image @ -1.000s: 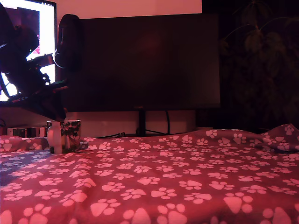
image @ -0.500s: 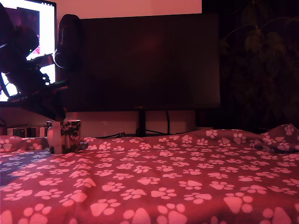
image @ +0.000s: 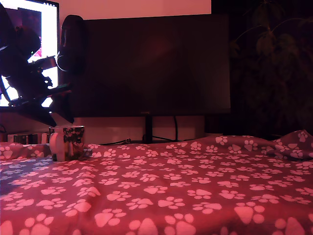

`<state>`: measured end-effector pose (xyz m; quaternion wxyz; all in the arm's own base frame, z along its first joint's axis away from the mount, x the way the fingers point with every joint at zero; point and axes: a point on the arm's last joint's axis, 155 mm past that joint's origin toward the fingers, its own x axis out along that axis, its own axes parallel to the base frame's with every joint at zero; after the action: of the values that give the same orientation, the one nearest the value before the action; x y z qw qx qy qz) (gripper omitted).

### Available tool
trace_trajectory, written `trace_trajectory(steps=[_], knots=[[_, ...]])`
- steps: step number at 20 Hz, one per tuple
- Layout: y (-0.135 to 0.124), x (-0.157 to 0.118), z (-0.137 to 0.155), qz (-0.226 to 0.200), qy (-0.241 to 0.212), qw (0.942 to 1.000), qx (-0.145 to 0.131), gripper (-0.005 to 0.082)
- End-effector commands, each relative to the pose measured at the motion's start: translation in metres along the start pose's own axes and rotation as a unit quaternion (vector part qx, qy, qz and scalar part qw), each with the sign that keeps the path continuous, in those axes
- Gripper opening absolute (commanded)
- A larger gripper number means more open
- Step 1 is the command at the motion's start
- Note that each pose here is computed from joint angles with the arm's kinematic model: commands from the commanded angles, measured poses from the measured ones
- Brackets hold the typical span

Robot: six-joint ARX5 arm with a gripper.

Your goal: Pick up the coffee capsules on the table and drop them inside the coffee cup

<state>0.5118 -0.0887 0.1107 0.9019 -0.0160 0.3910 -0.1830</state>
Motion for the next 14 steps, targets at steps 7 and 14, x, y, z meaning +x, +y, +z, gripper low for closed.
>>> trace_trajectory(steps=[7, 14], knots=[[-0.018, -0.034, 0.018, -0.027, -0.015, 0.9993, 0.022, -0.0014], [-0.033, -0.073, 0.015, -0.035, -0.046, 0.9978, 0.034, -0.0017]])
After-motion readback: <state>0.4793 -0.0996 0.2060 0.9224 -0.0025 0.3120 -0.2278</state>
